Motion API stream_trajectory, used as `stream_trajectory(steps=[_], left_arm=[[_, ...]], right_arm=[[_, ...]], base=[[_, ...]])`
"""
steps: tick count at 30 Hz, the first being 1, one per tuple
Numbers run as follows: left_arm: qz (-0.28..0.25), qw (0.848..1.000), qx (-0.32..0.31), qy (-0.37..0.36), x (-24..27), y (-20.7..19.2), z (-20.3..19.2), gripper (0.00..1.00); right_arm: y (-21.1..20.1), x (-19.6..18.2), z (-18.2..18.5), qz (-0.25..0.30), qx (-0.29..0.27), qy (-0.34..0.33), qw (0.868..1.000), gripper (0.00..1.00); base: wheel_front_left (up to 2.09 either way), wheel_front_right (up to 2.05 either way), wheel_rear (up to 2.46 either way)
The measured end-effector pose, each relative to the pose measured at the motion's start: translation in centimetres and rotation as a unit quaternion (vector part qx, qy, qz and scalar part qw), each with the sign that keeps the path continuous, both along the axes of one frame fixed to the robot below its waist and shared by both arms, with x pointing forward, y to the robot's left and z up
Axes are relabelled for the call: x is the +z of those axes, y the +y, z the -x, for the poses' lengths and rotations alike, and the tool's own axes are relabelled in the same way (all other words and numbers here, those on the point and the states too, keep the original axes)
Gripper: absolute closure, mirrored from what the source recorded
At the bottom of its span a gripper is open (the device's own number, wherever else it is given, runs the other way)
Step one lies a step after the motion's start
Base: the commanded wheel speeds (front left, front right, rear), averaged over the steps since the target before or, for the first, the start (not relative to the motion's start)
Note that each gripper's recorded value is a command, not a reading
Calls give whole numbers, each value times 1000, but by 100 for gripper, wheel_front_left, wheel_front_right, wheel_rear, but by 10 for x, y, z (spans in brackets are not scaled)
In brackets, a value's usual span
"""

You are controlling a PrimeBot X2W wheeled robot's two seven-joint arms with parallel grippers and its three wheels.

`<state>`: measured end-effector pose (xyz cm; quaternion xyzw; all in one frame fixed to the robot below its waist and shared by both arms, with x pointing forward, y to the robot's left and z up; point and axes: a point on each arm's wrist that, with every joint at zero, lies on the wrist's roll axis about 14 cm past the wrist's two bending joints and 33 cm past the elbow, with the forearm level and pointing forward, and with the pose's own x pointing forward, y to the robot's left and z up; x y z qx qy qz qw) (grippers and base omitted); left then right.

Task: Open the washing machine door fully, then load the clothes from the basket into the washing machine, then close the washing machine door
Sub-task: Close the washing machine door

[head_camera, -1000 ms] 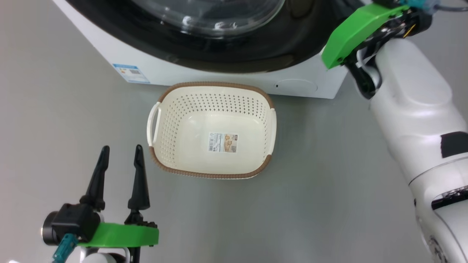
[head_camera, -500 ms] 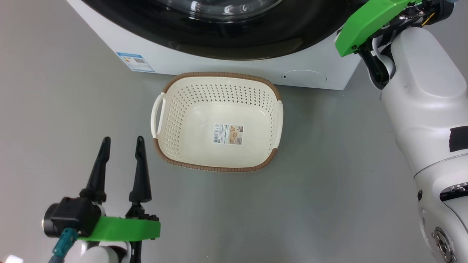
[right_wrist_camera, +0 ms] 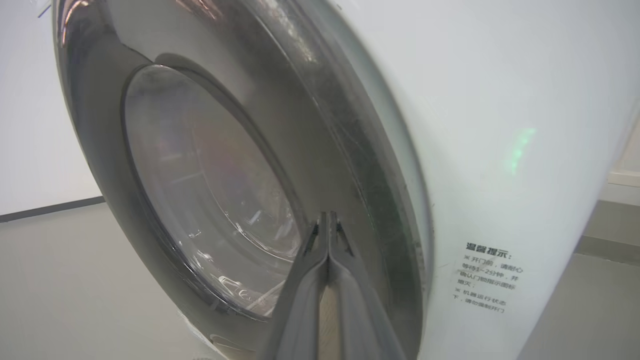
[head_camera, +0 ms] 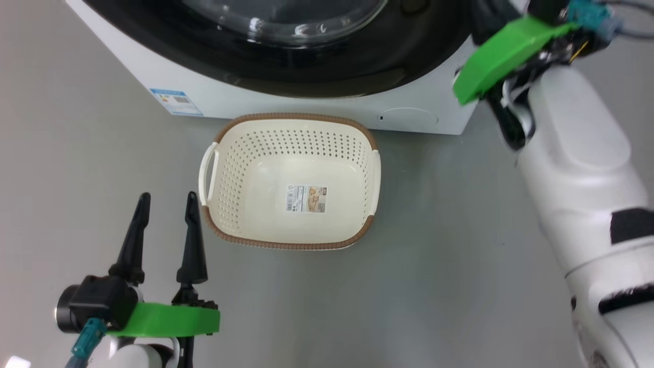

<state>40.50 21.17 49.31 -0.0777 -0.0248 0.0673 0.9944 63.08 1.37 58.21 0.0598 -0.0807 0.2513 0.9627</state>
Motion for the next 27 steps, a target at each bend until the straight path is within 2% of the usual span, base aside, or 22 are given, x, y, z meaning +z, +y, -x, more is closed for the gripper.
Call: stream_trajectory(steps=[4, 9, 10, 11, 12, 21, 27], left_arm=[[-2, 1000, -3, -7, 5, -1, 0, 0], [-1, 1000, -12, -16, 11, -6, 0, 0], [-1, 1000, -15, -17, 12, -8, 0, 0], [-1, 1000, -18, -19, 12, -9, 0, 0], [0, 999, -26, -21, 14, -13, 0, 0], [-3, 999, -52, -13, 13, -26, 9, 0], [-1, 998, -64, -16, 17, -34, 18, 0]], right_arm=[[-2, -6, 20, -10, 8, 3, 1000, 100], [-17, 5, 45, -31, 7, -24, 999, 100], [-22, 4, 50, -33, 4, -26, 999, 84], [-28, 3, 55, -32, 0, -28, 999, 58], [-39, 0, 67, -35, -7, -29, 999, 0], [-78, -12, 115, -39, -45, -22, 998, 0], [-115, -29, 148, -24, -93, -5, 995, 0]], base=[[0, 0, 0], [0, 0, 0], [0, 0, 0], [0, 0, 0], [0, 0, 0], [0, 0, 0], [0, 0, 0]])
